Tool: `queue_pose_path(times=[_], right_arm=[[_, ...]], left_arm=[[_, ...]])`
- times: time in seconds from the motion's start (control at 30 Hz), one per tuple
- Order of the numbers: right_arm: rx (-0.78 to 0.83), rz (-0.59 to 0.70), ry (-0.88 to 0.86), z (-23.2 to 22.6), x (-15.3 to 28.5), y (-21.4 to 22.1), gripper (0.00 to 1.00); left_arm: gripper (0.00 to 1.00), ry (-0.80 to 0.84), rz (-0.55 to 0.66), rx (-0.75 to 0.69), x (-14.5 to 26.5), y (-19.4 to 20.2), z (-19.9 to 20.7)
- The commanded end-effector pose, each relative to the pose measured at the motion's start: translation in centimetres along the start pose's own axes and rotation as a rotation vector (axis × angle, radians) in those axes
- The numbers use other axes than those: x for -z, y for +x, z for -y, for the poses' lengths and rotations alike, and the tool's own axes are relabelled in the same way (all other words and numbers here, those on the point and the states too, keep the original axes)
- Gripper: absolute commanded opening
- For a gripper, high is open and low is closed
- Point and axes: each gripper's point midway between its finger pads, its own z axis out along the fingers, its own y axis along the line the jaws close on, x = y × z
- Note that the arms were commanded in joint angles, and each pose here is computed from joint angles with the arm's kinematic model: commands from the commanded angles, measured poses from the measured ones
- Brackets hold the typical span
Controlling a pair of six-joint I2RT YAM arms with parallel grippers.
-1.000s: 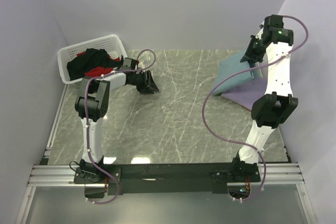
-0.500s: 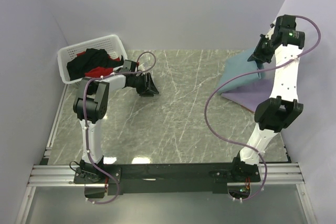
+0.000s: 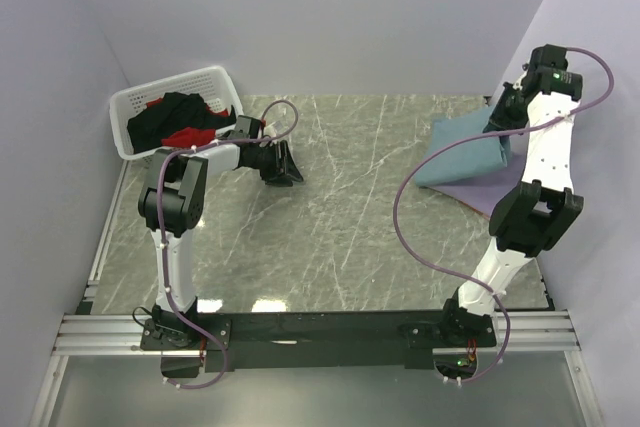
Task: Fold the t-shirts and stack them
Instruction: Neatly place the folded tshirt to the corner
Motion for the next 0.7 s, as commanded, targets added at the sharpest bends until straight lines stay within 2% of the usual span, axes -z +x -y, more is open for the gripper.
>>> queue_pose_path(times=[0.0,0.53,0.57,0.6,0.67], right_arm=[[0.032,0.141,0.125,2.3,1.1,-2.3,0.00],[-0.065,0.194,0.494,10.1,-1.5,-2.1,0.01],[-0.066,0.181,0.504,10.3,-1.8,-1.8,0.13],[-0.069,0.177,0.521,10.6,-1.8,-1.7,0.56],[-0.094,0.171,0.574,11.4,-1.5,-1.3,0.76]], left_arm=[[0.55,-0.066,-0.022,-0.005,0.6,1.3,-0.8],[0.56,-0.090,0.006,-0.011,1.6,1.4,-0.4],[0.56,-0.090,0.012,-0.012,1.8,1.3,-0.3],[0.57,-0.084,0.024,-0.020,2.1,1.0,0.2],[0.58,-0.084,0.046,-0.021,2.6,0.4,0.9]])
